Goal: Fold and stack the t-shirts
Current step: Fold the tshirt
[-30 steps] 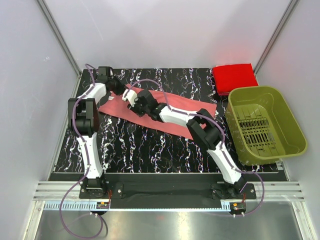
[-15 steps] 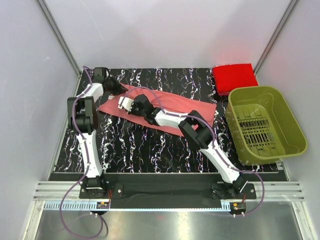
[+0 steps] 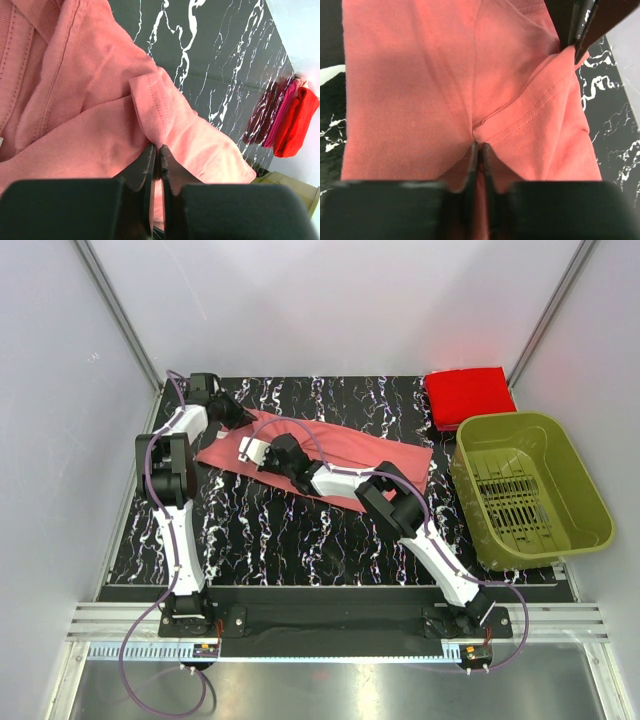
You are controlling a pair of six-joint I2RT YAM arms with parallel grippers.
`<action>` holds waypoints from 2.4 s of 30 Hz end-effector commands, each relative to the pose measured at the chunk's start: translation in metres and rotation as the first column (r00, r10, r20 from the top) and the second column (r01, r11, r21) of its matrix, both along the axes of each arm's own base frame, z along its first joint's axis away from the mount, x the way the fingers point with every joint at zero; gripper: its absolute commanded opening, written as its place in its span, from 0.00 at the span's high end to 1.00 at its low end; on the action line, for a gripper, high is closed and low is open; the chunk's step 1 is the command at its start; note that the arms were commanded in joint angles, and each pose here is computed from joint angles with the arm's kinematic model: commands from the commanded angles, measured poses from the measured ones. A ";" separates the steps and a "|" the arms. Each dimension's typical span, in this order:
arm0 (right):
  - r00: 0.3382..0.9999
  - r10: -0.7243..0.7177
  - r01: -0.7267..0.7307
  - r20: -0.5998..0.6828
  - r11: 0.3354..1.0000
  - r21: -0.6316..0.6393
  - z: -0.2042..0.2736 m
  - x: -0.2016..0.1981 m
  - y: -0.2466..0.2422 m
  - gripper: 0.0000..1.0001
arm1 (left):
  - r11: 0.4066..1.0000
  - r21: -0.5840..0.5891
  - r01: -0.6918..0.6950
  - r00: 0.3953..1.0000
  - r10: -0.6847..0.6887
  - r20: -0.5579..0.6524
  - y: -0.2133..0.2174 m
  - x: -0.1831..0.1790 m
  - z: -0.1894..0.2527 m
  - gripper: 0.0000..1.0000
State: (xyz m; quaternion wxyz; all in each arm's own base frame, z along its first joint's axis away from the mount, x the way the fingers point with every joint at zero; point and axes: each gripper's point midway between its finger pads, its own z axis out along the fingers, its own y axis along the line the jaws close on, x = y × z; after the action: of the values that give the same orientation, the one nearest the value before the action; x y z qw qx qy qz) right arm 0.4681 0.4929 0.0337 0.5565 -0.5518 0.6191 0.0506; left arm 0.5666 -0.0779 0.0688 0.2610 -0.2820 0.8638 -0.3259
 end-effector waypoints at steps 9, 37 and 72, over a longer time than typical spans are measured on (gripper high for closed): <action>0.998 0.000 -0.004 0.061 0.997 0.071 0.046 0.008 0.017 0.79 | 1.000 0.017 0.017 0.999 -0.017 0.051 -0.005 0.016 0.011 0.88; 0.997 0.065 -0.063 0.047 0.997 -0.048 0.019 0.005 0.017 0.79 | 1.000 0.024 0.019 0.999 -0.020 0.046 -0.008 0.021 0.008 0.89; 0.981 0.021 -0.036 0.192 0.997 0.075 0.090 -0.004 -0.011 1.00 | 0.970 0.240 -0.033 0.999 0.034 -0.001 0.021 0.004 0.015 1.00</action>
State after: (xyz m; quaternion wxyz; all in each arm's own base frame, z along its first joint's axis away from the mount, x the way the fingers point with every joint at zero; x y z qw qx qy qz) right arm 0.4597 0.4772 0.0524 0.5735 -0.5758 0.5823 0.0214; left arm 0.5616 -0.0661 0.0415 0.2470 -0.2794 0.8990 -0.2296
